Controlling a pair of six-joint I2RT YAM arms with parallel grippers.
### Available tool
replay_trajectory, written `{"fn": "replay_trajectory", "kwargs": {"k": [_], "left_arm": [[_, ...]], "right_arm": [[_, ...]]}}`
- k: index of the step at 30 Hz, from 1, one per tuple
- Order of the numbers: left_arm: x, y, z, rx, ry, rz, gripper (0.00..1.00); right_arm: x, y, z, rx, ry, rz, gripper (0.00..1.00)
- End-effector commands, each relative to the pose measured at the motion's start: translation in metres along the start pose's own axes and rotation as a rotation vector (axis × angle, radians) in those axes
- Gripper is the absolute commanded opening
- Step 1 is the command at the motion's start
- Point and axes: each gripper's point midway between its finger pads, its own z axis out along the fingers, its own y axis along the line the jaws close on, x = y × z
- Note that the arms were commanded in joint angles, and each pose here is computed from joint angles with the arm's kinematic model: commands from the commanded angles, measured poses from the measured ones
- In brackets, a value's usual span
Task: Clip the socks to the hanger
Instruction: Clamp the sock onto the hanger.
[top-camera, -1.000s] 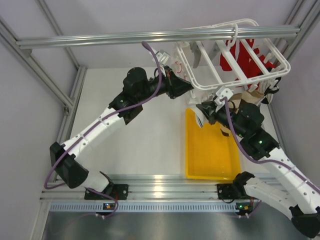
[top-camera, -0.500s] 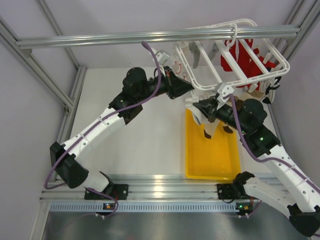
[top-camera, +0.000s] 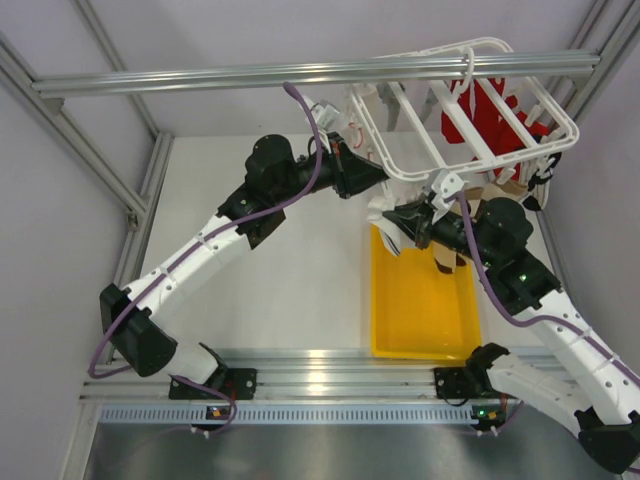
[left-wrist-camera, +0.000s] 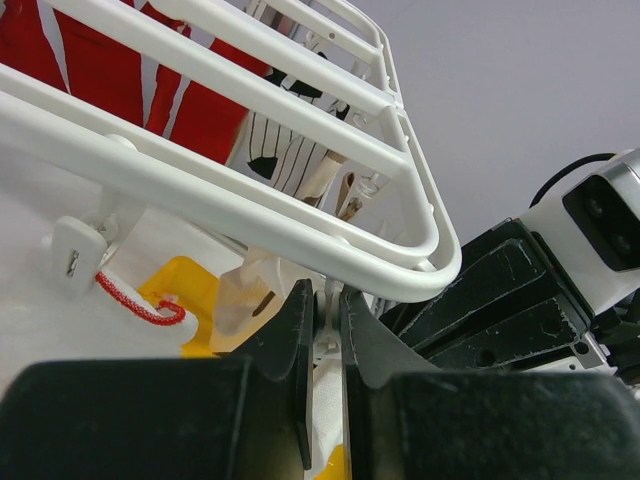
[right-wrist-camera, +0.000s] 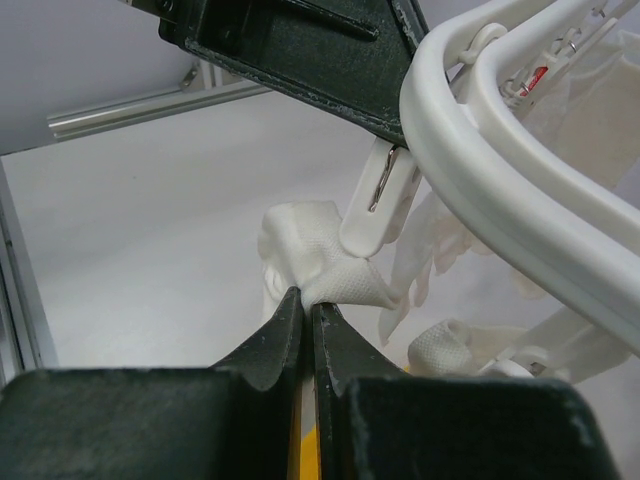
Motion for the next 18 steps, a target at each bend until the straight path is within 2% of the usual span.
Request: {"fn": "replay_trajectory", "kwargs": {"k": [1, 18], "left_arm": [[-0.0161, -0.0255, -0.0060, 0.084, -0.032, 0.023, 0.00], [-0.0125, -0.0314, -0.0047, 0.119, -0.010, -0.005, 0.00]], "right_arm": [[-0.0172, -0.0041, -0.0024, 0.001, -0.042, -0.045, 0.00], [-0.0140, -0.0051, 0.0017, -0.014, -0.042, -0.093, 0.00]]}}
